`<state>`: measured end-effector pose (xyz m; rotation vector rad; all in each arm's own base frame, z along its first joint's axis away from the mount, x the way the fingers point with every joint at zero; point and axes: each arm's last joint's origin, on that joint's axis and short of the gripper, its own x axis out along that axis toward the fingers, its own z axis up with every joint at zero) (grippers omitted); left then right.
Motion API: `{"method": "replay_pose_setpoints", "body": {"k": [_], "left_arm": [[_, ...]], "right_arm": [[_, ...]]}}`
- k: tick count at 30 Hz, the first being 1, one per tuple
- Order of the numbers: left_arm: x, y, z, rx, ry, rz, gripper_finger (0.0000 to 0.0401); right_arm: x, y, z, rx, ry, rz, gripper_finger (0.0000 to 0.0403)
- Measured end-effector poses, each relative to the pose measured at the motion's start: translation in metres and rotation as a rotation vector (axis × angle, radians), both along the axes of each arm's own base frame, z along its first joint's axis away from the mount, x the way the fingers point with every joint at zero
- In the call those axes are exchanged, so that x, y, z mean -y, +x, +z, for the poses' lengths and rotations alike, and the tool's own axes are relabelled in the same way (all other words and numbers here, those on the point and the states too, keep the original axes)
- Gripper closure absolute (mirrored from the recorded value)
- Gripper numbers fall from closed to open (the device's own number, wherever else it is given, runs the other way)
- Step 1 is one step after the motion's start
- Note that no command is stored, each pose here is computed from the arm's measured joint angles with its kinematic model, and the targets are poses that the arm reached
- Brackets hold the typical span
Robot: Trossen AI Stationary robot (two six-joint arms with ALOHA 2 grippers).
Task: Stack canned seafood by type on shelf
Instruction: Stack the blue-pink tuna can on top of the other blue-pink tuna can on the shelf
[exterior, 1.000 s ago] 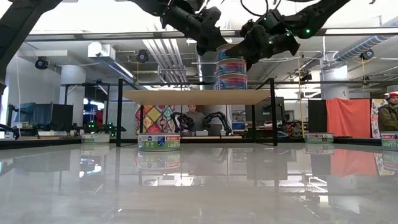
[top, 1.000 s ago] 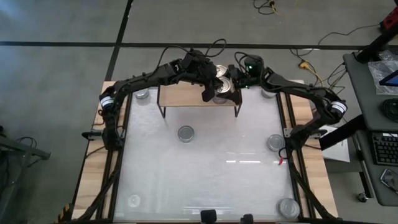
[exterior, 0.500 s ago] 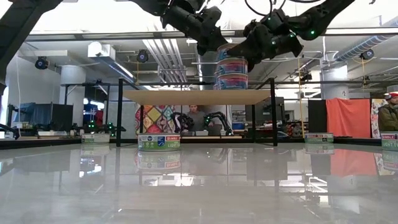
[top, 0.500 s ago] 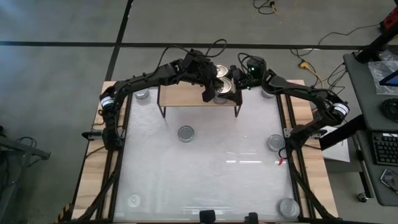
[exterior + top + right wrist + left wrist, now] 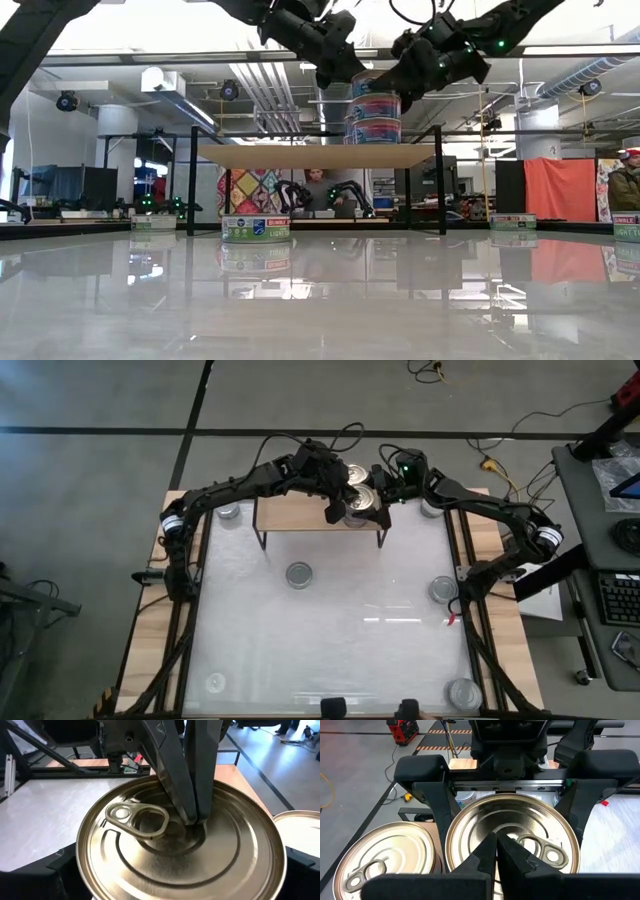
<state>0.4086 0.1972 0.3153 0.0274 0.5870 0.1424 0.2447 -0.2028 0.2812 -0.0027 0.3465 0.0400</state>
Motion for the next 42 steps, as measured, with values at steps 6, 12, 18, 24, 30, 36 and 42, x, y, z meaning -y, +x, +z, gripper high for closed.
{"method": "replay_pose_setpoints", "body": {"k": [6, 12, 18, 24, 30, 36, 42], "left_arm": [[0.001, -0.003, 0.008, 0.01, 0.01, 0.001, 0.0401], [0.002, -0.002, 0.028, 0.049, -0.008, -0.065, 0.0401], [0.004, 0.013, 0.026, 0.083, -0.011, -0.108, 0.0401], [0.003, 0.026, 0.027, 0.063, -0.027, -0.129, 0.0401], [0.009, 0.027, 0.043, 0.09, -0.014, -0.165, 0.0401], [0.006, 0.036, 0.025, 0.113, -0.05, -0.201, 0.0401], [0.002, 0.039, 0.012, 0.075, -0.066, -0.169, 0.0401]], "right_arm": [[0.0, 0.0, -0.002, -0.002, -0.033, 0.007, 0.0003], [0.001, 0.0, -0.003, 0.012, -0.041, 0.001, 0.0003], [0.002, -0.001, -0.002, 0.016, -0.047, -0.015, 0.0003], [0.002, 0.0, -0.002, 0.021, -0.045, -0.019, 0.0003], [0.002, 0.0, -0.005, 0.024, -0.05, -0.025, 0.0003], [0.002, 0.0, -0.004, 0.03, -0.059, -0.013, 0.0003], [0.002, 0.0, -0.005, 0.025, -0.034, -0.028, 0.0003]]}}
